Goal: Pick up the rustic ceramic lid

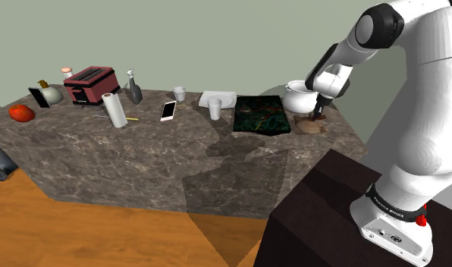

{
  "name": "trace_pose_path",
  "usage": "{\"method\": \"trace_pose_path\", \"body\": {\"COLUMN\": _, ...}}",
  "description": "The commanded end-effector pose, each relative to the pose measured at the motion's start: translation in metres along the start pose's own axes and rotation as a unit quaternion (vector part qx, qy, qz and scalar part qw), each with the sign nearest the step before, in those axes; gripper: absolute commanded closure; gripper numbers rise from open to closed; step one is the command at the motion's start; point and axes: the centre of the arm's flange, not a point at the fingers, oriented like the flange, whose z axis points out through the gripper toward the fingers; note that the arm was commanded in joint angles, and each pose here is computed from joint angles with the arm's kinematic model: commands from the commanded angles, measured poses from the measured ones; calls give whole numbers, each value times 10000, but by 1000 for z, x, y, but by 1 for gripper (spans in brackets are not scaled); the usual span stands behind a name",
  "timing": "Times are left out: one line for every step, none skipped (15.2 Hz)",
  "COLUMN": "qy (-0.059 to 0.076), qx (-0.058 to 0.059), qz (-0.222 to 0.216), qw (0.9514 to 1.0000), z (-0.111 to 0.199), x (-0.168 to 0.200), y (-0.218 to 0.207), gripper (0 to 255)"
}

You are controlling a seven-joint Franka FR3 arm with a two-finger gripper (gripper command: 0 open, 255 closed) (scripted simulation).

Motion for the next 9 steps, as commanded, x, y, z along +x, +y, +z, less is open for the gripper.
{"method": "trace_pose_path", "body": {"qy": 1, "qx": -2, "qz": 1, "qw": 10000, "z": -10, "x": 2, "y": 1, "gripper": 255}}
{"method": "trace_pose_path", "body": {"qy": 1, "qx": -2, "qz": 1, "qw": 10000, "z": -15, "x": 2, "y": 2, "gripper": 255}}
{"method": "trace_pose_path", "body": {"qy": 1, "qx": -2, "qz": 1, "qw": 10000, "z": -20, "x": 3, "y": 3, "gripper": 255}}
{"method": "trace_pose_path", "body": {"qy": 1, "qx": -2, "qz": 1, "qw": 10000, "z": -25, "x": 4, "y": 4, "gripper": 255}}
{"method": "trace_pose_path", "body": {"qy": 1, "qx": -2, "qz": 1, "qw": 10000, "z": -31, "x": 4, "y": 5, "gripper": 255}}
{"method": "trace_pose_path", "body": {"qy": 1, "qx": -2, "qz": 1, "qw": 10000, "z": -36, "x": 5, "y": 5, "gripper": 255}}
{"method": "trace_pose_path", "body": {"qy": 1, "qx": -2, "qz": 1, "qw": 10000, "z": -41, "x": 5, "y": 6, "gripper": 255}}
{"method": "trace_pose_path", "body": {"qy": 1, "qx": -2, "qz": 1, "qw": 10000, "z": -42, "x": 6, "y": 6, "gripper": 255}}
{"method": "trace_pose_path", "body": {"qy": 1, "qx": -2, "qz": 1, "qw": 10000, "z": -42, "x": 5, "y": 6, "gripper": 255}}
